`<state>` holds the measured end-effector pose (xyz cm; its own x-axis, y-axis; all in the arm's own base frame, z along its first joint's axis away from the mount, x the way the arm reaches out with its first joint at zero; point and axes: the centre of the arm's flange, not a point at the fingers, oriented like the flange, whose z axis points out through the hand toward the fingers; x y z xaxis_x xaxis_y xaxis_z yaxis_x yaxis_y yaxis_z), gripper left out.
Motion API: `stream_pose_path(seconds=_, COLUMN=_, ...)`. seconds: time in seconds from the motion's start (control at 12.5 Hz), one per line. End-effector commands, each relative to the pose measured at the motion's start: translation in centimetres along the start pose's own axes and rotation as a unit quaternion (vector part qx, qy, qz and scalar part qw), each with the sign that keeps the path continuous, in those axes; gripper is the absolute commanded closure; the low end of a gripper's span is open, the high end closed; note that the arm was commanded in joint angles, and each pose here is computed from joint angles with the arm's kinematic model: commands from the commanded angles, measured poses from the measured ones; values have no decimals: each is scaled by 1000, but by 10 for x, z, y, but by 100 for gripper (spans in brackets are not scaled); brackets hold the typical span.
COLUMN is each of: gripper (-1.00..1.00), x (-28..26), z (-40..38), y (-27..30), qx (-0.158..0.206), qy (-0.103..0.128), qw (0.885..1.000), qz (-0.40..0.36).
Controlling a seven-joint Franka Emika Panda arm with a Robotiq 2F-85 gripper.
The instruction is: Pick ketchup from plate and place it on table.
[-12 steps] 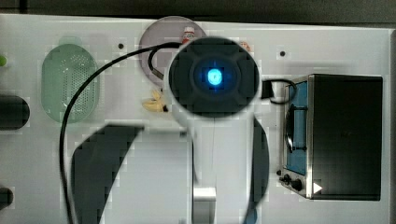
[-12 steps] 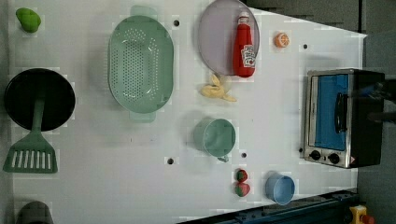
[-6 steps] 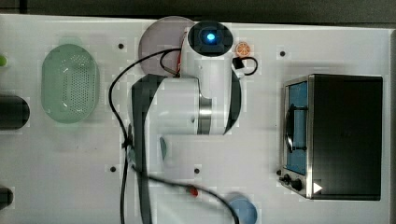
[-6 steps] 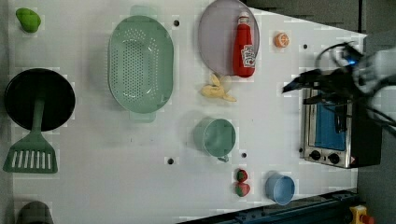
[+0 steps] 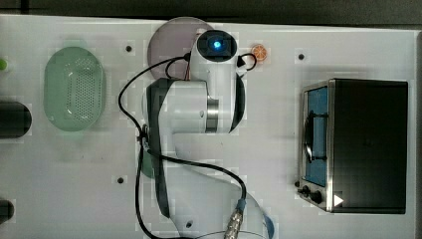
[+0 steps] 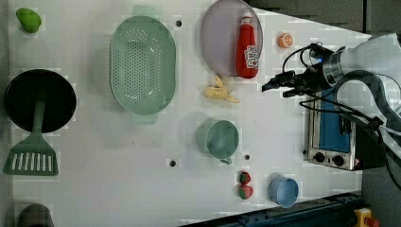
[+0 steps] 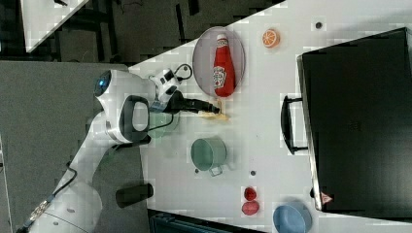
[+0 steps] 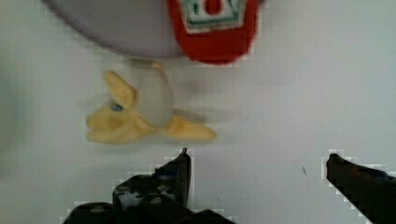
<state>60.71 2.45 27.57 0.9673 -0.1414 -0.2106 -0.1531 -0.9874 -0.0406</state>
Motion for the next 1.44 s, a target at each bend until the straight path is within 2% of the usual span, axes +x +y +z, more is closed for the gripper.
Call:
stream_pose_path(seconds=0.08, gripper=-100, x=22, z=-17, y=-21, qx=3, qy=47, qw=997, qz=-63)
stream_pose_path(seconds=0.4, gripper=-100, x=50, z=20, y=-26, qx=8, qy=76, qw=995, qz=-68)
stream_pose_path(seconds=0.64, gripper=-100, x=69, z=41, y=-25, qx=-8, qy=104, qw=991, qz=-84)
stream_pose_path(seconds=1.44, gripper=-100, x=93, z=98, y=-31, qx=2, qy=129, qw=988, qz=-89)
